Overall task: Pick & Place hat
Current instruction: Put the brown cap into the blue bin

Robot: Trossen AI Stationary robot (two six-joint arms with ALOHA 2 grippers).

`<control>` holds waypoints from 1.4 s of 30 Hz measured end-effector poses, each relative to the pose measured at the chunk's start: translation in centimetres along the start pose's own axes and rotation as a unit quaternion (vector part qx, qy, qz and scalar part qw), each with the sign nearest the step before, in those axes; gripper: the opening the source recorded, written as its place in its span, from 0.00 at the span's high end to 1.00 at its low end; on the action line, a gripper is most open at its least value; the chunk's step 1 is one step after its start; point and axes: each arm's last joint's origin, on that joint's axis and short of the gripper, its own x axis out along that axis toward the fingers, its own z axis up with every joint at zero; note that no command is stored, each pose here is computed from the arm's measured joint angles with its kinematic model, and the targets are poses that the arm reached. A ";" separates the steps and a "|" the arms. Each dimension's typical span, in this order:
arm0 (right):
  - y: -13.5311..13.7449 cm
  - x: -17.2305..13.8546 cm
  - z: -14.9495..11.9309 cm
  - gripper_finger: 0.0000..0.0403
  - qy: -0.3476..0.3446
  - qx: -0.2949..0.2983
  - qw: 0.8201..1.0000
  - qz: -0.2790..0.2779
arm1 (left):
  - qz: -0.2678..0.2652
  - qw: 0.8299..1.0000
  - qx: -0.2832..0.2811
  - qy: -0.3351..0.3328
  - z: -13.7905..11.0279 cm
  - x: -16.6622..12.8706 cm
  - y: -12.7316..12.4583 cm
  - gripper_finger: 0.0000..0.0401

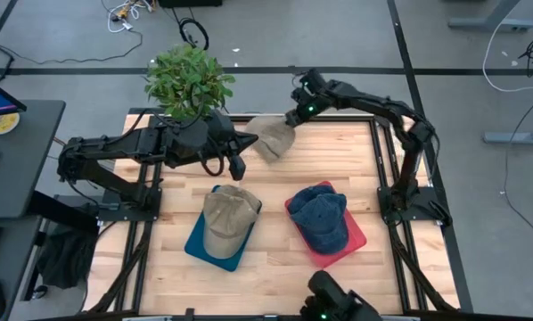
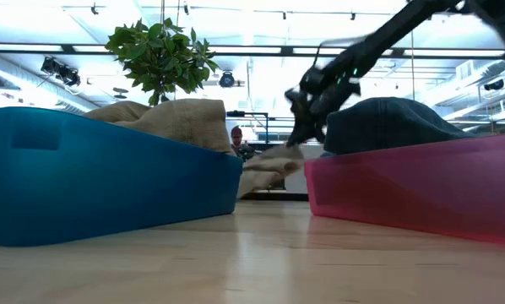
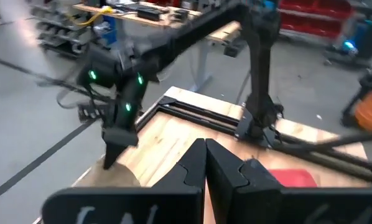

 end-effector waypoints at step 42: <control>22.2 -13.7 -7.6 1.00 0.021 0.013 0.942 0.335 | -0.200 0.901 0.386 0.016 -2.6 -1.6 -5.3 0.97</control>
